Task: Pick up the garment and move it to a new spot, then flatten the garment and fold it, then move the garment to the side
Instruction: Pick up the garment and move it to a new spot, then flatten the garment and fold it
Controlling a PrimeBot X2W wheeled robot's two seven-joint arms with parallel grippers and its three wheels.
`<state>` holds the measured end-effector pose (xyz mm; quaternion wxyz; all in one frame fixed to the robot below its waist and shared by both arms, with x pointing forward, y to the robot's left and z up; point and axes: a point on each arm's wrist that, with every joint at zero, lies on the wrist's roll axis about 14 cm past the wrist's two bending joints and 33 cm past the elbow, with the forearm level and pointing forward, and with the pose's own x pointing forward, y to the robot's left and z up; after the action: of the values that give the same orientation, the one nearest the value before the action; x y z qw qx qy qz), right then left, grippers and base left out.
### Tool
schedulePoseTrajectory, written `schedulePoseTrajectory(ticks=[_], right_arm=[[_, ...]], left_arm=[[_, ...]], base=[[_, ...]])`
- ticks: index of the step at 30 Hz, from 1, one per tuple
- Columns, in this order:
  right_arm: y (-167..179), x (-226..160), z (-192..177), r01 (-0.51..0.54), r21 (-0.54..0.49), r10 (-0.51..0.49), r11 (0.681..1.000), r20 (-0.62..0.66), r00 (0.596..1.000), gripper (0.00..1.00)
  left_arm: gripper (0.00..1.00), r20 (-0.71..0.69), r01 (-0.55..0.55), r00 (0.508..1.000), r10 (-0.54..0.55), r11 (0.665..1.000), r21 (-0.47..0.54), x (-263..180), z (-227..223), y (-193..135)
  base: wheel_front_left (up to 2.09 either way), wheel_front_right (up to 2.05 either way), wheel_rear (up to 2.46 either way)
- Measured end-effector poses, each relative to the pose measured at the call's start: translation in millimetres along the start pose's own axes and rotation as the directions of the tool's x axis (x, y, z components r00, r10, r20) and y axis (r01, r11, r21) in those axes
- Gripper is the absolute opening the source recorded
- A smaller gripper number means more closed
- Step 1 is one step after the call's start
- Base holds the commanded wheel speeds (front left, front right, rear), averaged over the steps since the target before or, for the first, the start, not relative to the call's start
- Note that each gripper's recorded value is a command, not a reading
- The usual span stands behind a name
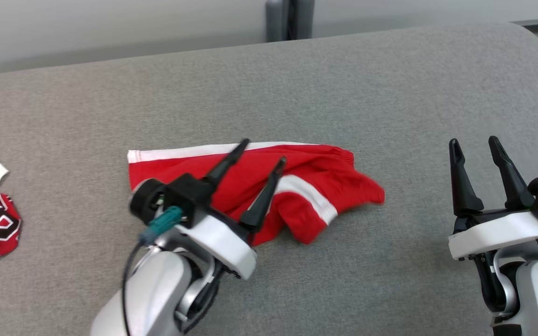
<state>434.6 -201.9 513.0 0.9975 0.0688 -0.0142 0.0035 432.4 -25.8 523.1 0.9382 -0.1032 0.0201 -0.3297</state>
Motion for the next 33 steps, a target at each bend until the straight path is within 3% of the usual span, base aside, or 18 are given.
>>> schedulePoseTrajectory(ticks=[4, 8, 16, 23, 33], right_arm=[[7, 2, 5, -0.018, -0.001, 0.018, 1.0, 0.013, 1.0, 1.0], [14, 4, 10, -0.038, -0.003, 0.038, 0.999, 0.025, 0.999, 1.0], [30, 3, 19, -0.08, -0.011, 0.08, 0.997, 0.038, 0.996, 1.0], [36, -9, 23, -0.095, -0.013, 0.095, 0.995, 0.038, 0.995, 1.0], [39, -25, 23, -0.103, -0.014, 0.103, 0.995, 0.025, 0.994, 1.0]], left_arm=[[1.0, 0.064, -0.103, 0.993, 0.102, 0.994, 0.021, -13, 19, 26], [1.0, 0.146, -0.253, 0.958, 0.246, 0.967, 0.029, -37, 40, 64], [1.0, 0.272, -0.514, 0.831, 0.485, 0.856, 0.046, -105, 73, 127], [1.0, 0.278, -0.585, 0.792, 0.544, 0.807, 0.087, -145, 75, 138], [1.0, 0.222, -0.57, 0.814, 0.537, 0.812, 0.124, -158, 62, 129]], base=[[0.0, 0.0, 0.0], [0.0, 0.0, 0.0], [0.0, 0.0, 0.0], [0.0, 0.0, 0.0], [0.0, 0.0, 0.0]])
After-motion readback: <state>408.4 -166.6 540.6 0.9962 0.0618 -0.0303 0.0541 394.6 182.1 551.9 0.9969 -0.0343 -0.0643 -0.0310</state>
